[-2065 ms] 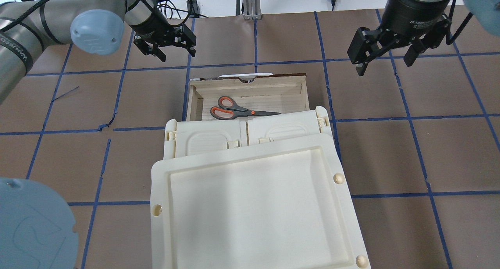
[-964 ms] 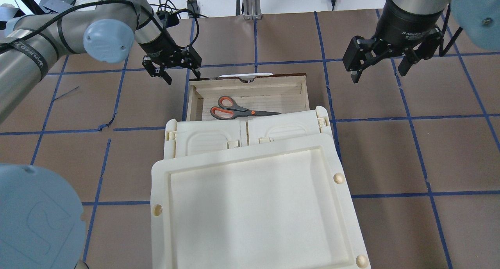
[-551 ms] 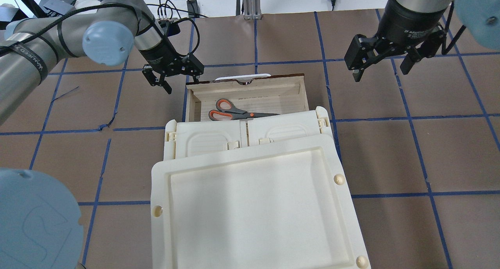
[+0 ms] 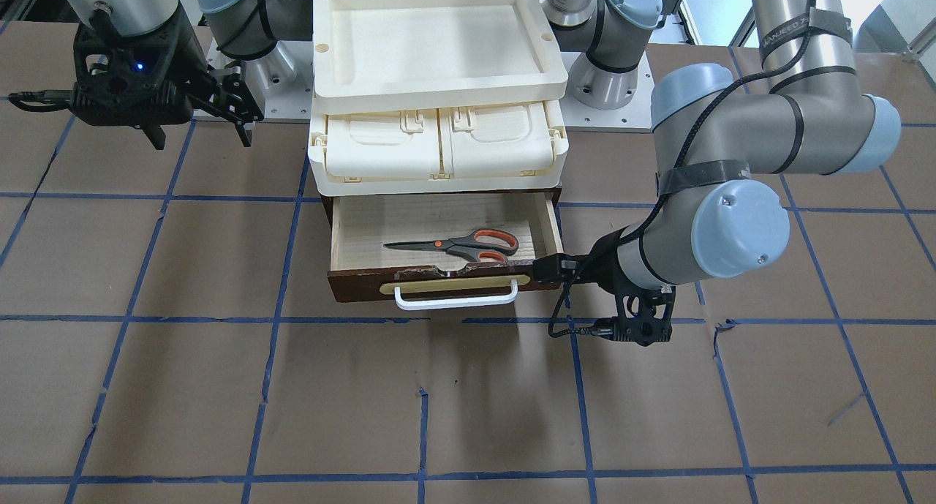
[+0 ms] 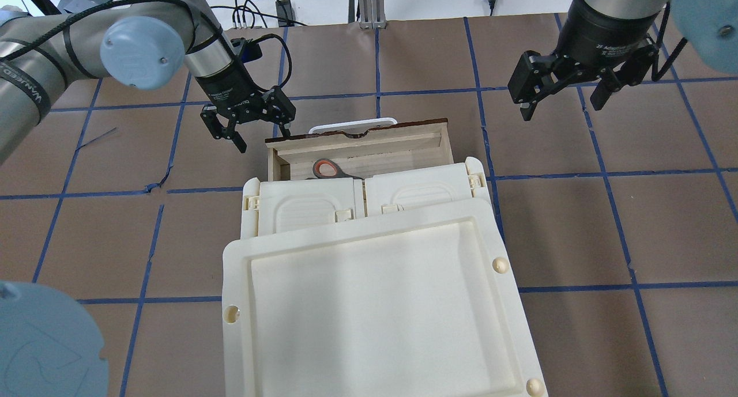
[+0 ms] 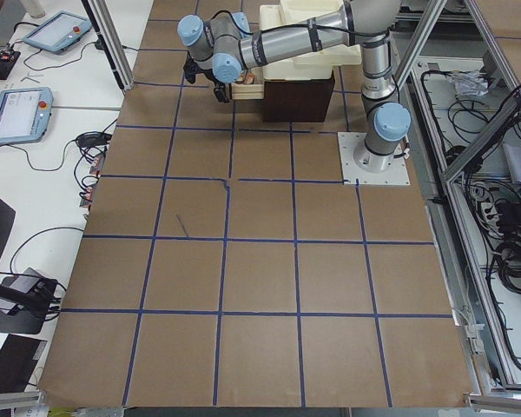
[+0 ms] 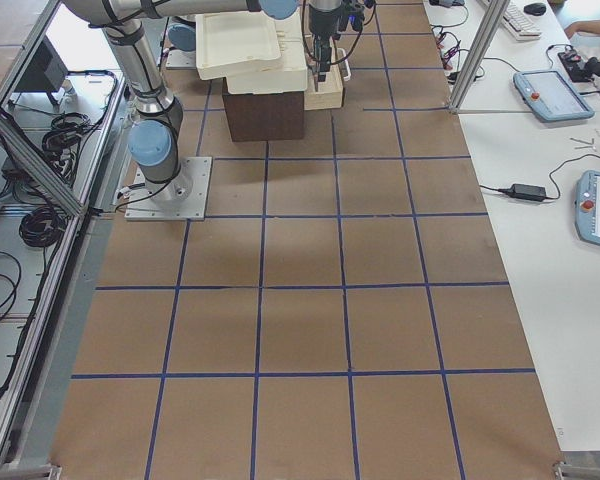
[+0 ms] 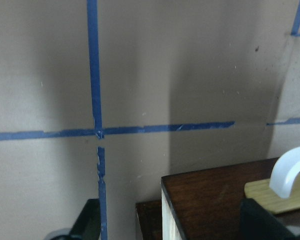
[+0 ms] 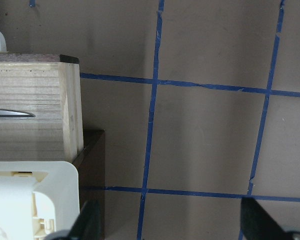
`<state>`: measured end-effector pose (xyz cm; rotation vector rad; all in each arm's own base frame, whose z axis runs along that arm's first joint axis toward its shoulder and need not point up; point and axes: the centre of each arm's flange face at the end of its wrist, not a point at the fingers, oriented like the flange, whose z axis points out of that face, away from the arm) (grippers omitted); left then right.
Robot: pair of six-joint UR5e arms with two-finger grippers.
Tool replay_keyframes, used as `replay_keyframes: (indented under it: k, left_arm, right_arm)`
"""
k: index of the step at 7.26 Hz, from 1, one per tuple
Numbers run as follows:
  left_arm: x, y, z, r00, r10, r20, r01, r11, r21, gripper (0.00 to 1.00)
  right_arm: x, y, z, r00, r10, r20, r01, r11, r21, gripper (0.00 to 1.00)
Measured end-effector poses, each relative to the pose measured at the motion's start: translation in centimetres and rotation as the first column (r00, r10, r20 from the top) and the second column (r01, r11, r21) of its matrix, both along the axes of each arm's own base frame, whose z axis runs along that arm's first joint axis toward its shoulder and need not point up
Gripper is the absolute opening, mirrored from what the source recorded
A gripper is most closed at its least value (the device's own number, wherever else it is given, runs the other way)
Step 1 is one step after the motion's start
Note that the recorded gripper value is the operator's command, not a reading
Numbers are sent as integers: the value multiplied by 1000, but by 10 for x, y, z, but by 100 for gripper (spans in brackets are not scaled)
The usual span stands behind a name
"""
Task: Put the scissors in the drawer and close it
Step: 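Lower the left gripper to the drawer's front edge, then push the drawer shut with the left gripper, away from the robot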
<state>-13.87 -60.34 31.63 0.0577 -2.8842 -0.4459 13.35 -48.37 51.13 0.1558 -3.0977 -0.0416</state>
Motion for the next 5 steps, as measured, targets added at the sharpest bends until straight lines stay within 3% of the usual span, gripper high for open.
replay_keyframes:
  k: [5]
  left_arm:
    - [0, 19, -8, 1000, 8, 3, -8, 998, 68, 100]
  right_arm:
    - [0, 0, -1, 1000, 0, 1, 0, 1000, 2, 100]
